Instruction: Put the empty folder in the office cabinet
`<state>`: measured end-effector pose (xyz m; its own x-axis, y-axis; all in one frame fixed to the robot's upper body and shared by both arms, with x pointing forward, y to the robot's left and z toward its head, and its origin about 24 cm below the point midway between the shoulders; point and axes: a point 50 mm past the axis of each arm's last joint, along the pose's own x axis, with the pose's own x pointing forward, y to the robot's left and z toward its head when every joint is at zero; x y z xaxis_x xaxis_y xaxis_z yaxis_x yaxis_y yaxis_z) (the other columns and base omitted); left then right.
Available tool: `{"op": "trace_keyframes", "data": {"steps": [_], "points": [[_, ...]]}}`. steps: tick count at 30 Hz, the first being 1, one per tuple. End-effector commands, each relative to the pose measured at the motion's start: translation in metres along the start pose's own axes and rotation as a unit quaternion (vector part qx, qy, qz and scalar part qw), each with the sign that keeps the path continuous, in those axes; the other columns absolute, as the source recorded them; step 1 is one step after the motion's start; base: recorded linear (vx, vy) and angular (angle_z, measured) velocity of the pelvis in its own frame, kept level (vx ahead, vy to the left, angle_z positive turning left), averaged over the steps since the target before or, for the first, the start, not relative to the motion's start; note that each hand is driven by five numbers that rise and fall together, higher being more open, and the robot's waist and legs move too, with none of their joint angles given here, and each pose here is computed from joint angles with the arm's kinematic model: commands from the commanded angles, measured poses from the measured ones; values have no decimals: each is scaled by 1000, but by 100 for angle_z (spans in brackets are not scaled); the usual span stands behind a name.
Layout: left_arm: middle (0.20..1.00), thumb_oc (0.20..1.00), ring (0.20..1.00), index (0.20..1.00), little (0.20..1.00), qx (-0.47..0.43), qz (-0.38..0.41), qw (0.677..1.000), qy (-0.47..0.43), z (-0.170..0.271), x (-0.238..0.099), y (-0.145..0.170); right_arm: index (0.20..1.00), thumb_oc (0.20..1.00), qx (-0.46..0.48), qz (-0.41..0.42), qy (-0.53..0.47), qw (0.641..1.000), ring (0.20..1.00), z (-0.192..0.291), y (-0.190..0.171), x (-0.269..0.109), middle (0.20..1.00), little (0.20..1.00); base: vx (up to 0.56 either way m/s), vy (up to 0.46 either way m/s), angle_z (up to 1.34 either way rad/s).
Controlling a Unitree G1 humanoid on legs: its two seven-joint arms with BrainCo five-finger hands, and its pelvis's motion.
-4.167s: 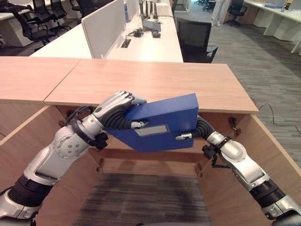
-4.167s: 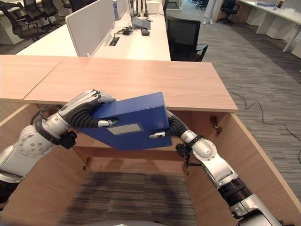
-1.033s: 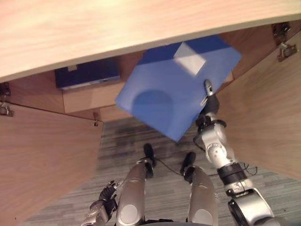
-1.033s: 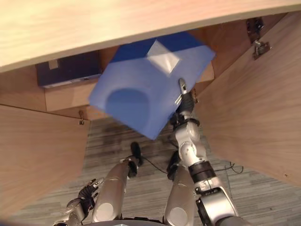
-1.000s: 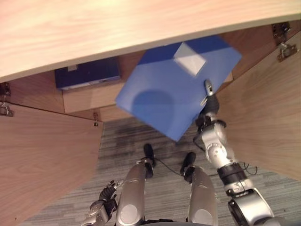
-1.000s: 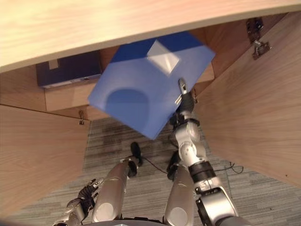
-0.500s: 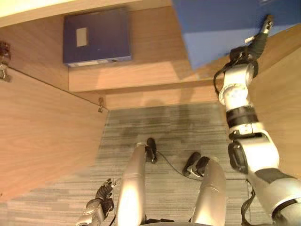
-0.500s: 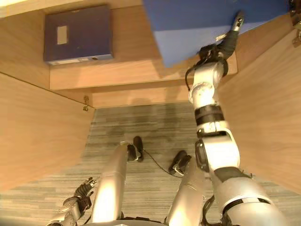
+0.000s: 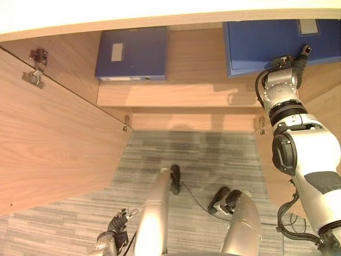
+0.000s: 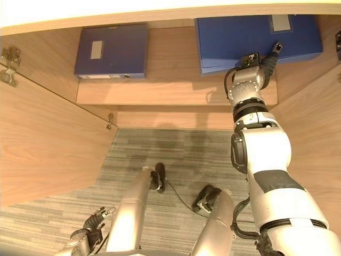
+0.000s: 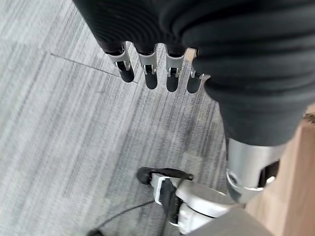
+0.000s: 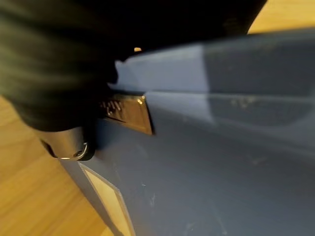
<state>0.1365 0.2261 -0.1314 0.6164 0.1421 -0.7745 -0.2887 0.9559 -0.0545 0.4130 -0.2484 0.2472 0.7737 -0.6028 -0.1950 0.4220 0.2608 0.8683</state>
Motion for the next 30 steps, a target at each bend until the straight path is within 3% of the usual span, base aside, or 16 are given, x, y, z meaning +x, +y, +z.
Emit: {"op": "trace_keyframes", "data": {"steps": [1, 8, 9, 10, 15, 18, 30], "points": [[1000, 1000, 1000, 1000, 1000, 30, 33, 999, 17, -9, -8, 28, 200, 200, 32, 89, -85, 992, 200, 64, 51, -11, 200, 200, 22, -23, 24], [1000, 1000, 1000, 1000, 1000, 33, 41, 998, 20, -9, -9, 32, 200, 200, 38, 106, -110, 988, 200, 84, 55, -12, 200, 200, 16, -19, 13], [1000, 1000, 1000, 1000, 1000, 34, 44, 998, 22, -10, -10, 35, 357, 357, 39, 118, -111, 986, 357, 86, 58, -13, 357, 357, 15, -16, 9], [1000, 1000, 1000, 1000, 1000, 34, 45, 998, 26, -12, -11, 36, 1000, 1000, 37, 138, -102, 984, 1000, 84, 60, -13, 1000, 1000, 22, -19, 10], [1000, 1000, 1000, 1000, 1000, 25, 59, 997, 37, -16, -13, 46, 1000, 1000, 33, 172, -103, 979, 1000, 88, 57, -11, 1000, 1000, 9, -6, 4], [1000, 1000, 1000, 1000, 1000, 24, 61, 997, 43, -14, -12, 51, 1000, 1000, -27, 184, -64, 981, 1000, 76, 54, -6, 1000, 1000, 7, -11, 4], [1000, 1000, 1000, 1000, 1000, 20, 65, 996, 51, -14, -13, 57, 1000, 1000, -64, 146, -13, 987, 1000, 58, 27, 8, 1000, 1000, 1, -3, 1]]}}
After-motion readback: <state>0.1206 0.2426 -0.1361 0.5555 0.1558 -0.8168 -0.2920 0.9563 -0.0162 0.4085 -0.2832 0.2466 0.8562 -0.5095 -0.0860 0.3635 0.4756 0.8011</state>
